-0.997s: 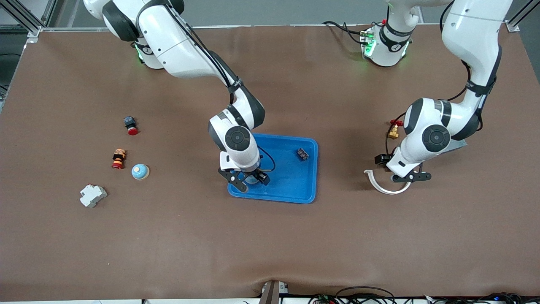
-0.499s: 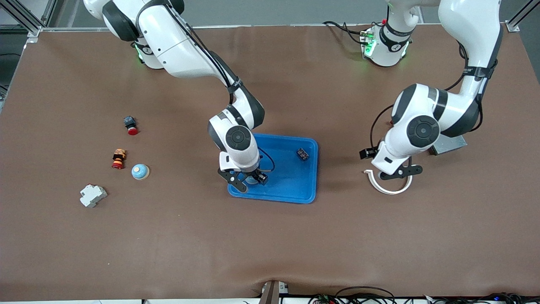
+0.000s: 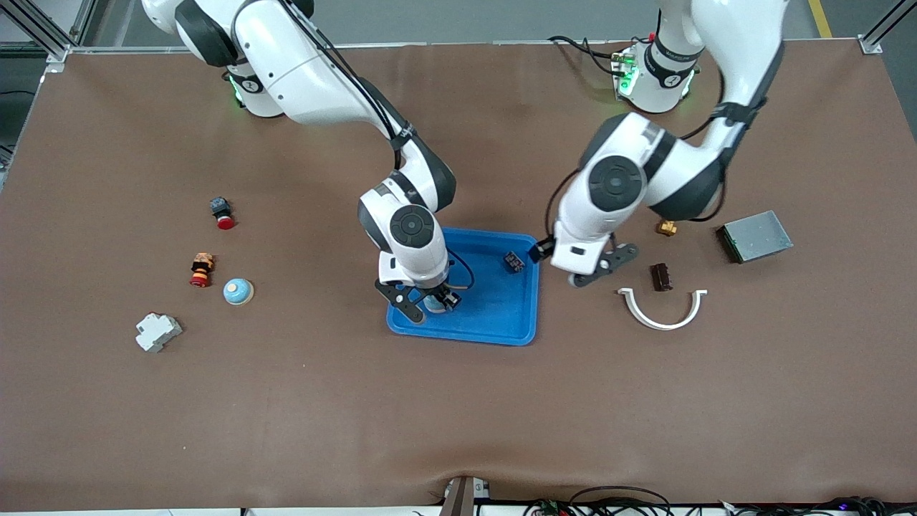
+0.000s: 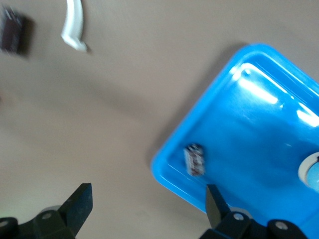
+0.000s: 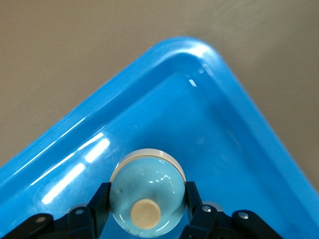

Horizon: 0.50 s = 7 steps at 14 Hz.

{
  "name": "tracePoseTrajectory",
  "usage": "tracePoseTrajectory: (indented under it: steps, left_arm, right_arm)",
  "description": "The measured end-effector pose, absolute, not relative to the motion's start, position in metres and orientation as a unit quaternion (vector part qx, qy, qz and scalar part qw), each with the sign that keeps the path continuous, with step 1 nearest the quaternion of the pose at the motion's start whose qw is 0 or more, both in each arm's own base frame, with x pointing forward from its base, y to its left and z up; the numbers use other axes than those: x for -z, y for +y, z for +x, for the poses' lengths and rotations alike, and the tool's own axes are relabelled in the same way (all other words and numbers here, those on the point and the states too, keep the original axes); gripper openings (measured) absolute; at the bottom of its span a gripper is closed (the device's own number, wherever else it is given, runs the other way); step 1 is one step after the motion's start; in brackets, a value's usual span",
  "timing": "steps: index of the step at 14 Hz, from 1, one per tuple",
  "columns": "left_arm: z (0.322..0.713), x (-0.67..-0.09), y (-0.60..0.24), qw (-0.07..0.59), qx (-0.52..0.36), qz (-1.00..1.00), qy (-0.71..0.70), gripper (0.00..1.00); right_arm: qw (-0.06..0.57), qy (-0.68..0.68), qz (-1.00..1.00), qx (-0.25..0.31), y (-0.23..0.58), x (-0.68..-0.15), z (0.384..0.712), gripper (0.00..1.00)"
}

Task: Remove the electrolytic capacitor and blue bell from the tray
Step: 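Grasp the second bell with the right gripper while the left gripper grasps a capacitor, then carry the bell toward the first bell while the left gripper carries the capacitor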

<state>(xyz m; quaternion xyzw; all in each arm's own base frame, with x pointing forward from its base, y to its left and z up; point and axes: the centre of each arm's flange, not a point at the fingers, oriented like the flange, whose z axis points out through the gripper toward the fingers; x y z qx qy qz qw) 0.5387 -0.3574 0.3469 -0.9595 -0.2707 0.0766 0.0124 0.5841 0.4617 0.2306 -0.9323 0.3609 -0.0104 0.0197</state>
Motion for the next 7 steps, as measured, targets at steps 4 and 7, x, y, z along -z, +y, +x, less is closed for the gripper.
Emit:
tracePoseTrajectory:
  steps: [4, 7]
  left_arm:
    - [0.542, -0.307, -0.398, -0.008, -0.085, -0.931, -0.354, 1.0]
    - [0.54, -0.272, -0.414, -0.007, -0.058, -0.918, -0.392, 1.0]
  right_arm:
    - [0.02, 0.312, -0.949, -0.04, 0.407, -0.333, 0.602, 0.65]
    - [0.026, 0.252, -0.966, -0.048, 0.311, -0.372, 0.617, 0.65]
